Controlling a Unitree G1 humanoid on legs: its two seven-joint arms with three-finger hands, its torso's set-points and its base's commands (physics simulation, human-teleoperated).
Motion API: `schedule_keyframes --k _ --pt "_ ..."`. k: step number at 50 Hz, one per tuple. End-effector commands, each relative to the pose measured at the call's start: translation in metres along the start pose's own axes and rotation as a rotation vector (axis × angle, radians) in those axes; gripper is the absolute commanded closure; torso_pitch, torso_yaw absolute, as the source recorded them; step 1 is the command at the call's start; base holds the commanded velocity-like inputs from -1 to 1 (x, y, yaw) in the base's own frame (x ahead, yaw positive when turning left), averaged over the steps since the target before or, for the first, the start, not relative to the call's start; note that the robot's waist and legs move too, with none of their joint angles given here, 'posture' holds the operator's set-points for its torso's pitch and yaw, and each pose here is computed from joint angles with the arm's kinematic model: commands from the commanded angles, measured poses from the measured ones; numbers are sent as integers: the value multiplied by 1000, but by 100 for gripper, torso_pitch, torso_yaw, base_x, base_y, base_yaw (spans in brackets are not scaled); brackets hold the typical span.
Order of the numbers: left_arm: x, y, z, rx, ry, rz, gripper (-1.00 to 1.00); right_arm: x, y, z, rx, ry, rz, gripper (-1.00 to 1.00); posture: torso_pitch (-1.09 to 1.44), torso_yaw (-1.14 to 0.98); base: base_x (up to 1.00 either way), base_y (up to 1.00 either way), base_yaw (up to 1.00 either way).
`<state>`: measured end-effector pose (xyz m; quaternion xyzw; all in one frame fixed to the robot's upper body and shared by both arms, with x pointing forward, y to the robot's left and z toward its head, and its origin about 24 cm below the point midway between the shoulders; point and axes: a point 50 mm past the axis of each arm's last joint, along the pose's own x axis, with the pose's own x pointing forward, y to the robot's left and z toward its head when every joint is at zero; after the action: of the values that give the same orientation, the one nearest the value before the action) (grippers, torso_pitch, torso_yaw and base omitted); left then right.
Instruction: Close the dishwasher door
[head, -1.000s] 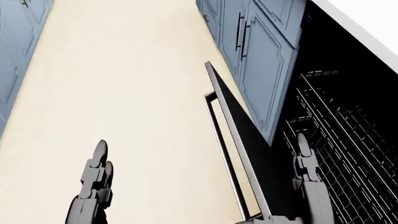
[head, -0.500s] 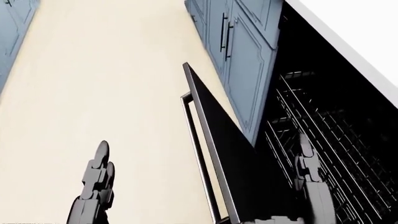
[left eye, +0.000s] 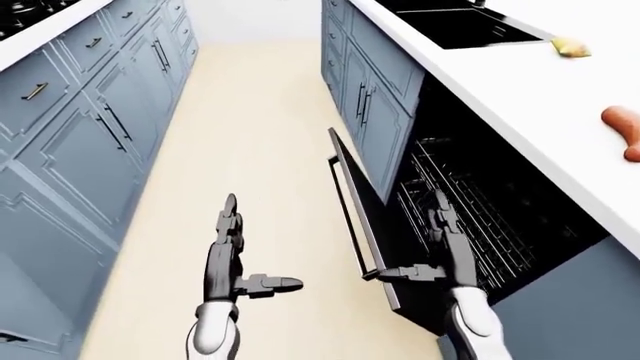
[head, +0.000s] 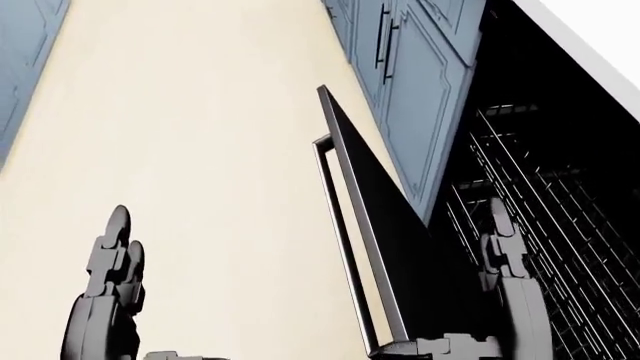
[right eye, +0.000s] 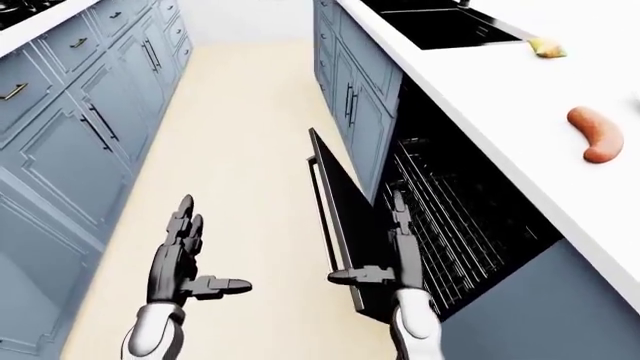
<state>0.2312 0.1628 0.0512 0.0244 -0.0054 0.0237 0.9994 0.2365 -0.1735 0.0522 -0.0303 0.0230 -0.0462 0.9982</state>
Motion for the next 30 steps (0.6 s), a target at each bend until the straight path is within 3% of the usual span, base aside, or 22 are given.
schedule_keyframes --k 1,10,19,30 --pt "3 2 17 -9 -80 5 -100 4 -1 23 -15 -81 -12 -100 0 0 0 0 0" --pt "7 10 19 -20 -79 27 -100 26 31 65 -72 -106 62 -100 0 0 0 0 0" --pt "10 14 19 -23 -77 37 -100 61 81 71 -111 -88 199 -100 0 0 0 0 0" --pt "12 17 20 -27 -74 42 -100 100 138 75 -85 -71 358 -100 0 0 0 0 0"
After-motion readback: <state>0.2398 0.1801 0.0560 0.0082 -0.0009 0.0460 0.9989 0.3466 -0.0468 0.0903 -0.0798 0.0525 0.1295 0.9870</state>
